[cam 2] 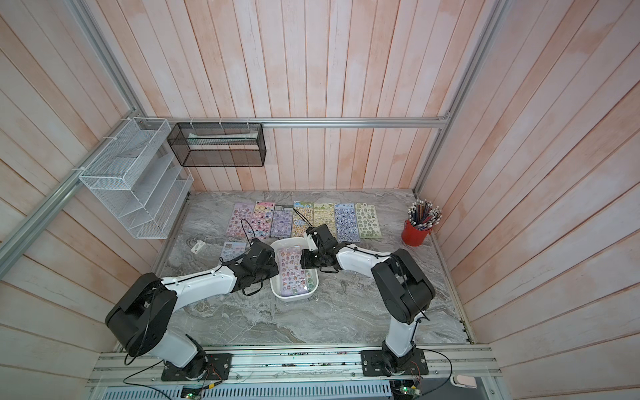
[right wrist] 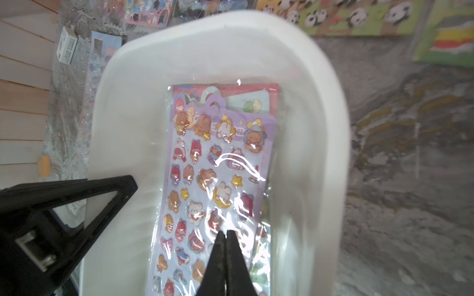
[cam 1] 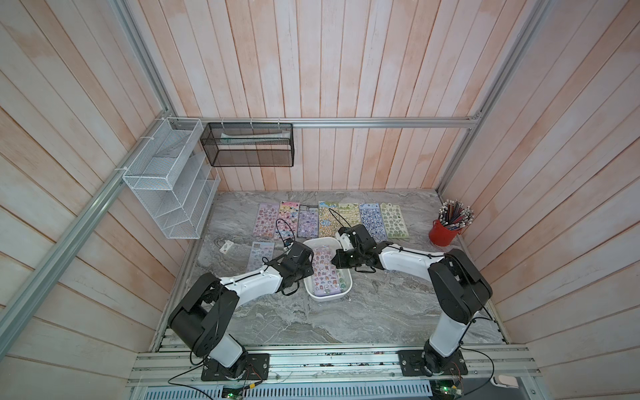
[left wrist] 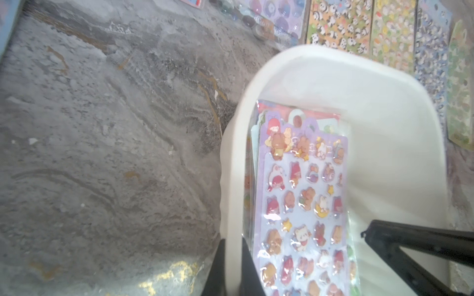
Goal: Take the stickers out of the storage box
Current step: Pick up the sticker from the storage box.
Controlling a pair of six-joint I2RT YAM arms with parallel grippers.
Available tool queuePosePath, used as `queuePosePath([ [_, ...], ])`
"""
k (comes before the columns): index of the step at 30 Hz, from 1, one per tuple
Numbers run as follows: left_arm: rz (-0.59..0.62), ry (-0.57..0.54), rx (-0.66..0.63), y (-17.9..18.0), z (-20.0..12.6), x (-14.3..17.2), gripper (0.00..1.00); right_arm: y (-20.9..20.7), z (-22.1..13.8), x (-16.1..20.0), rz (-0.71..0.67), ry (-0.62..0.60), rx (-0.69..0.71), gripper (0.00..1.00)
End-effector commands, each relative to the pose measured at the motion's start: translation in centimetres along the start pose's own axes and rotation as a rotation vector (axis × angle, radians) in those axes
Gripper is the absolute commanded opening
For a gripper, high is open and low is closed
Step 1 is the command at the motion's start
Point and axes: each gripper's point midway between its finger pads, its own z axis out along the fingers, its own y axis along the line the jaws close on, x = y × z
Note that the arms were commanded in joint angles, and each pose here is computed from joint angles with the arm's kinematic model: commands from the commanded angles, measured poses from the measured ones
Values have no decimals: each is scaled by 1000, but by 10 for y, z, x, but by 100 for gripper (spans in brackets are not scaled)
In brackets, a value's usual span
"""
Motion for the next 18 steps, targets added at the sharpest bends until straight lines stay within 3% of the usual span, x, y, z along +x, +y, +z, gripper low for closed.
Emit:
queuePosePath([
  [1, -16, -33, 6, -3, -4, -12, 0, -20, -1, 8, -45, 40, 165, 10],
  [5, -15, -34, 6, -3, -4, -12, 0, -26, 5, 12, -92, 69, 280, 17],
  [9, -11, -34, 5, -4, -3, -13, 0, -27, 14, 23, -109, 105, 310, 27],
  [18, -8, -38, 10, -6, -1, -14, 0, -43, 24, 38, -121, 162, 395, 32],
])
